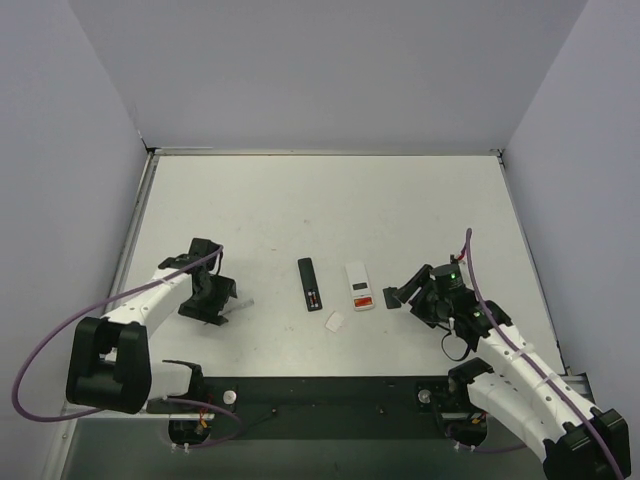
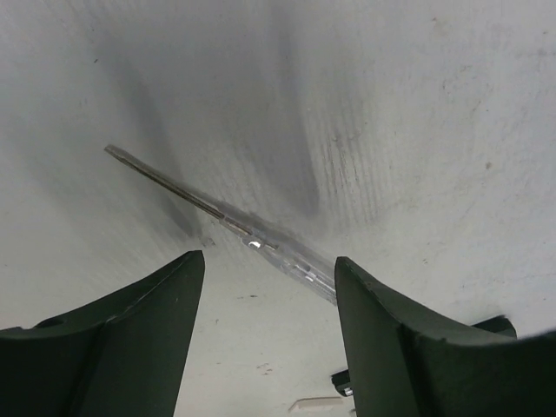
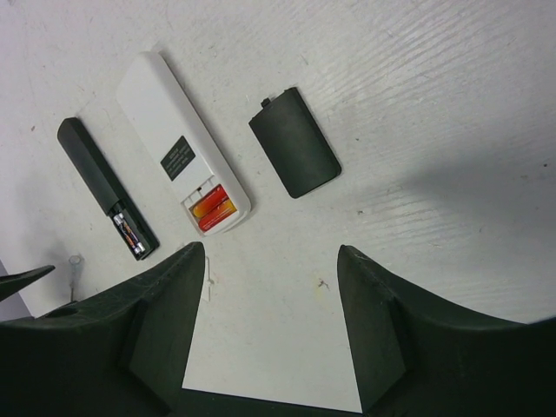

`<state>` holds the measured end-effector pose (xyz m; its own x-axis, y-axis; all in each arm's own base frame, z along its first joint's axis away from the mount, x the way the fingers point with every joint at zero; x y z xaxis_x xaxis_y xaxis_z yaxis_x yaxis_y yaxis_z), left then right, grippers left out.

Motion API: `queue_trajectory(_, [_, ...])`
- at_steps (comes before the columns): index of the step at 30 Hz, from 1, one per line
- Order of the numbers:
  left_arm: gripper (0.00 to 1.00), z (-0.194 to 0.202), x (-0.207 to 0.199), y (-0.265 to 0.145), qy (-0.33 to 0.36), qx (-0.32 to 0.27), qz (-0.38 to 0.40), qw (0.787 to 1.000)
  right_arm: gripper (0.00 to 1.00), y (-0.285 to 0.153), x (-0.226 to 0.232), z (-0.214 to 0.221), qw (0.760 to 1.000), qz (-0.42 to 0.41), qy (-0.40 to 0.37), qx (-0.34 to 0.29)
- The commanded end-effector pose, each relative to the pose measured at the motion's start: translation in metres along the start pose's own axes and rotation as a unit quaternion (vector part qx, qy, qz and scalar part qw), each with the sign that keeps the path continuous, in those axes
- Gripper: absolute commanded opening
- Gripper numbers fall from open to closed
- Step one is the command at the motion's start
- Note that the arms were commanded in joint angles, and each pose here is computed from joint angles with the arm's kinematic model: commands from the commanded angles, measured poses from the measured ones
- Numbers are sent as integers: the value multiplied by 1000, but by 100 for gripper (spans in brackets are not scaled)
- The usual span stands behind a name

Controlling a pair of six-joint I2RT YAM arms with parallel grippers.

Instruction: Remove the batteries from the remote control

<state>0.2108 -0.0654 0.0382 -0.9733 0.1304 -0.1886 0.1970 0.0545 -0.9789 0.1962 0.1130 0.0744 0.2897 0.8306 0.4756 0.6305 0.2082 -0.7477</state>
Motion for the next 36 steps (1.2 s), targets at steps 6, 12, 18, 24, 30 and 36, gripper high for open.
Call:
queue_trajectory(6, [70, -7, -25, 14, -152, -23, -5, 988, 57, -6, 14, -9, 1000, -3, -14, -16])
queue_trajectory(12, [56, -9, -22, 17, -155, -32, -17, 987, 57, -7, 18, -8, 1000, -6, -23, -13])
queue_trajectory(18, [36, -9, -18, 18, -148, -33, -25, 988, 56, -7, 19, -12, 999, -1, -32, -25])
queue_trajectory(24, [0, -5, -25, 11, -135, -16, -2, 991, 56, -11, 28, -13, 998, -13, -61, -27])
queue_trajectory(30, [0, 7, -40, -15, -87, 27, 22, 996, 56, -21, 48, -15, 991, -61, -108, -44])
queue_trajectory(36, [0, 16, -61, -52, -39, 65, 120, 990, 56, -28, 71, -21, 983, -118, -120, -71])
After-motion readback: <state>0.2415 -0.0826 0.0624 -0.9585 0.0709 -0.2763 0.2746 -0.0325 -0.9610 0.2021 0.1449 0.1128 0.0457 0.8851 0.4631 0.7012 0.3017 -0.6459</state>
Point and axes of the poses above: each gripper's point midway between its finger pads, its own y axis out along the fingers, its own x axis along the line the jaws close on, z = x × y, the point moved 1 cm from there along -y, back along the fingers, and after that the axes turned 9 degrees about -y, right-handed, at the moved point
